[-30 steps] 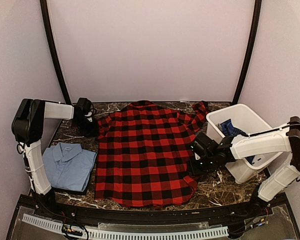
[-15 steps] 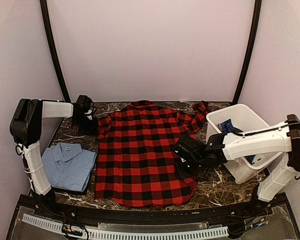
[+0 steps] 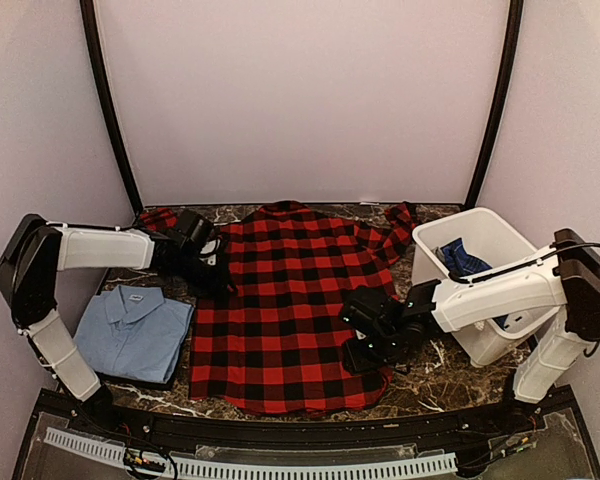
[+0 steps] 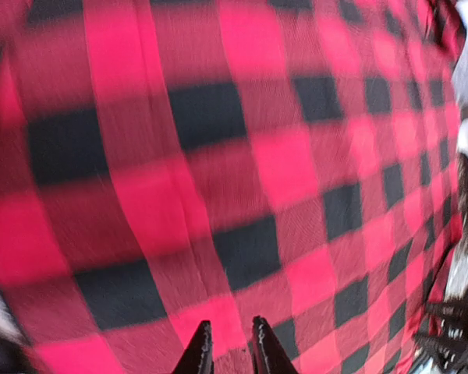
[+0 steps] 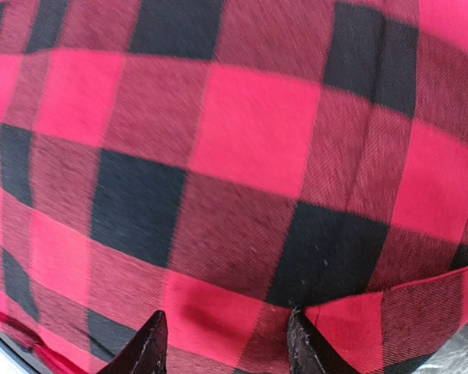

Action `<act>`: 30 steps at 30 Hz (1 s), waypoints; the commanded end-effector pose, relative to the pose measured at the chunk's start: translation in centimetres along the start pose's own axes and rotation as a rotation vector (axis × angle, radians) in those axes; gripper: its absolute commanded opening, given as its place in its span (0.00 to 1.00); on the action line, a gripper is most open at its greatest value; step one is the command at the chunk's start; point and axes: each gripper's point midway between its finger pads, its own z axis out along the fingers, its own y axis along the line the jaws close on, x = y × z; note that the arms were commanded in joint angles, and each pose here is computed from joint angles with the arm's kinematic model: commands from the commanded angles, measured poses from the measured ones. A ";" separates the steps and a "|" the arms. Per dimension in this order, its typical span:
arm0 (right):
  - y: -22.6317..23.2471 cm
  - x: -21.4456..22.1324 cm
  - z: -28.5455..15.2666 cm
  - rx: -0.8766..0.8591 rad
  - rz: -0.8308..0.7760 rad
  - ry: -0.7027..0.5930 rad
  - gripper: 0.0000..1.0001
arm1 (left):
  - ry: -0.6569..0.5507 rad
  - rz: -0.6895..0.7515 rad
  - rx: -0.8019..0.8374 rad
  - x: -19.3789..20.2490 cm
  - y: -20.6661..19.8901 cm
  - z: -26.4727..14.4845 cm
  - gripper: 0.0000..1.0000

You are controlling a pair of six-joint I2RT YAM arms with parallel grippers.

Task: Fold and stack the long sleeve shirts
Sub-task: Flatten out the square-folded shirt at the center of the board.

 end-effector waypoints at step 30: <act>-6.9 3.6 -6.7 0.075 0.281 -0.103 0.52 | 0.151 -0.056 0.035 8.1 1.1 1.1 0.18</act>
